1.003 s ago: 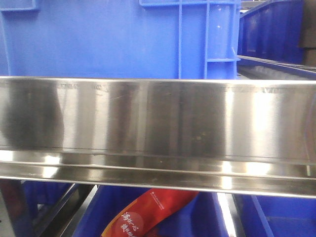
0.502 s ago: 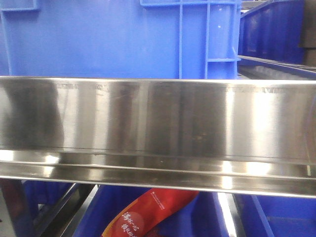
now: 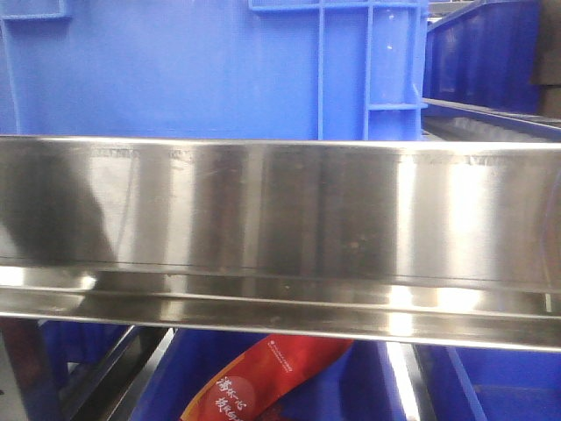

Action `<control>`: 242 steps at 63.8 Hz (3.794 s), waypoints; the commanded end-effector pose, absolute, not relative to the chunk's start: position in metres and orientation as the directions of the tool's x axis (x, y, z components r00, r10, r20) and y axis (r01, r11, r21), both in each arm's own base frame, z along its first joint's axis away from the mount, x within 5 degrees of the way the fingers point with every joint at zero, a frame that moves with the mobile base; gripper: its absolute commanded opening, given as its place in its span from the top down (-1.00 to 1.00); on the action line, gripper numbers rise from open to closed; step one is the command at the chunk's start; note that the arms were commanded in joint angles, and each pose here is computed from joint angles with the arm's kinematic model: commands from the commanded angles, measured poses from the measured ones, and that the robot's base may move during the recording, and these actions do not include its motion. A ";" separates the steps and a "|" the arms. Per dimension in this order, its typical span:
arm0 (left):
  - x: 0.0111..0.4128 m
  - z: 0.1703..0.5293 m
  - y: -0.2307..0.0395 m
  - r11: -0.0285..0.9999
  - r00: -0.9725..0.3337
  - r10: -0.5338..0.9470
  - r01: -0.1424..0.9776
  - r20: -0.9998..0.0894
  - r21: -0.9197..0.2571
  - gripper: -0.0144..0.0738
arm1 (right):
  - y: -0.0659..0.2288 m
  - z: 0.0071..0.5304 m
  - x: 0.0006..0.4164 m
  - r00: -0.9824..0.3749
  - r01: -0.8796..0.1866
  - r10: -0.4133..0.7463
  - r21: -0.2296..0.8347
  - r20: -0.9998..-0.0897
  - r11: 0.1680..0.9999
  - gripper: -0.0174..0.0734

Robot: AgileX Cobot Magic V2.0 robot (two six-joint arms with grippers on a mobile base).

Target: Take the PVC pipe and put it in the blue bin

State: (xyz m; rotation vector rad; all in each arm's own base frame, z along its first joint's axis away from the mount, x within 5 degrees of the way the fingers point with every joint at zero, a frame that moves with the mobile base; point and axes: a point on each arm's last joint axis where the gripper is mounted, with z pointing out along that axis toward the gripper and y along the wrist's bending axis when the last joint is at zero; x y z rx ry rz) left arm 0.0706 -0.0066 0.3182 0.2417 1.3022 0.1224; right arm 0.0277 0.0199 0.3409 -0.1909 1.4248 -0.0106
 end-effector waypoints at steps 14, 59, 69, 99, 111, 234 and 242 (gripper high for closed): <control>0.064 0.306 -0.001 0.971 0.267 0.236 -0.025 -0.934 0.238 0.92 | 0.019 0.343 0.027 0.168 -0.085 -0.123 -0.139 -0.978 0.987 0.99; 0.069 0.275 0.003 0.955 0.220 0.297 -0.076 -0.929 0.287 0.92 | 0.019 0.343 0.027 0.168 -0.085 -0.123 -0.139 -0.978 0.987 0.99; 0.070 0.274 0.003 0.954 0.217 0.299 -0.076 -0.929 0.290 0.92 | 0.019 0.343 0.027 0.168 -0.085 -0.123 -0.139 -0.978 0.987 0.99; 0.070 0.274 0.002 0.942 0.217 0.335 -0.074 -0.917 0.326 0.92 | 0.019 0.343 0.027 0.168 -0.085 -0.123 -0.139 -0.978 0.987 0.99; 0.071 0.269 -0.001 0.952 0.176 0.304 -0.023 -0.936 0.305 0.92 | 0.019 0.343 0.027 0.168 -0.085 -0.123 -0.139 -0.978 0.987 0.99; 0.074 0.209 -0.008 0.972 0.001 0.209 0.113 -0.978 0.208 0.92 | 0.019 0.343 0.027 0.168 -0.085 -0.123 -0.139 -0.978 0.987 0.99; 0.074 0.209 -0.005 0.975 -0.005 0.209 0.074 -0.978 0.208 0.92 | 0.019 0.343 0.027 0.168 -0.085 -0.123 -0.139 -0.978 0.987 0.99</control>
